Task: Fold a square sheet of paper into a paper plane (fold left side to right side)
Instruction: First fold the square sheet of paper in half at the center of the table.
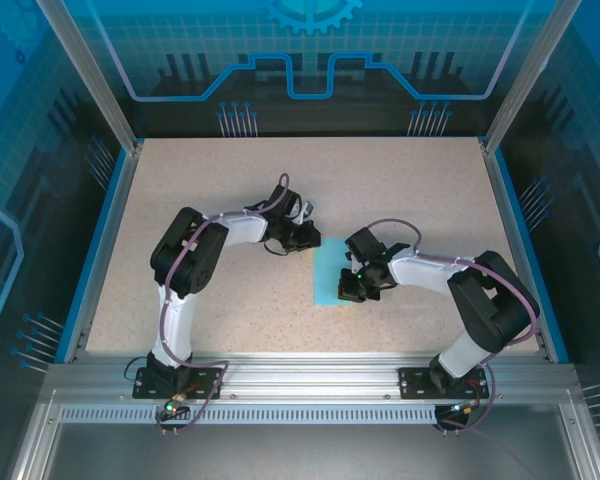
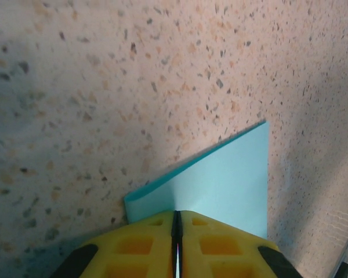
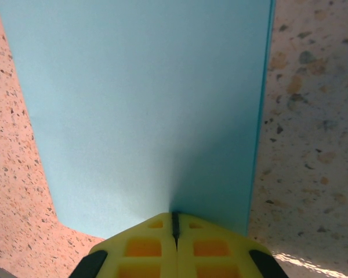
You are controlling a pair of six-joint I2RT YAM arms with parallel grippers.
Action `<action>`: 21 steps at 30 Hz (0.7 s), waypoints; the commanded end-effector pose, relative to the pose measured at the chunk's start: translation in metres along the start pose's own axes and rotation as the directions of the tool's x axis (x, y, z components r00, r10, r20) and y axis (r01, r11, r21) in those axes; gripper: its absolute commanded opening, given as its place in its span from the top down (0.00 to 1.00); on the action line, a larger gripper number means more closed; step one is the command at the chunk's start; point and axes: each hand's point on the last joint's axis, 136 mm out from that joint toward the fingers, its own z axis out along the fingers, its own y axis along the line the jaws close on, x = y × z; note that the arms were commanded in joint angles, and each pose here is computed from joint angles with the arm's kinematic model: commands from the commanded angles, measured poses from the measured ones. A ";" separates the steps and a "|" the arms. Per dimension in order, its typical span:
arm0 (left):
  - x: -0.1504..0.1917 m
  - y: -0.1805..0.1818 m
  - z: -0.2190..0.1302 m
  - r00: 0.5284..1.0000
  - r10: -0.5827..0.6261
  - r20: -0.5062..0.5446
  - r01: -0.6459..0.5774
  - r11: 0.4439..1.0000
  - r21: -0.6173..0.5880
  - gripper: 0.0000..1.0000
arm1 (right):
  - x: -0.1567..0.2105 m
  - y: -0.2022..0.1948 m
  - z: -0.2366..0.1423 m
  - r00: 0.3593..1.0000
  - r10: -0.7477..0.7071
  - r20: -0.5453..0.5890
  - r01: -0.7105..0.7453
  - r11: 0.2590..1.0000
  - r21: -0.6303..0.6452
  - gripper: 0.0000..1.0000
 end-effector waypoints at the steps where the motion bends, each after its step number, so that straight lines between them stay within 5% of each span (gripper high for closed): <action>1: -0.025 0.029 -0.001 0.999 -0.003 0.054 0.007 0.997 -0.075 0.87 | 0.053 -0.066 0.015 0.983 0.090 -0.162 -0.050 0.970 0.237 1.00; 14: -0.052 0.021 -0.009 0.997 -0.001 0.077 0.005 0.998 -0.055 0.86 | 0.051 -0.063 0.015 0.983 0.088 -0.162 -0.050 0.973 0.227 1.00; 21: -0.069 0.005 -0.050 0.990 0.030 0.141 -0.024 0.999 -0.039 0.83 | 0.048 -0.058 0.015 0.984 0.082 -0.156 -0.048 0.977 0.208 1.00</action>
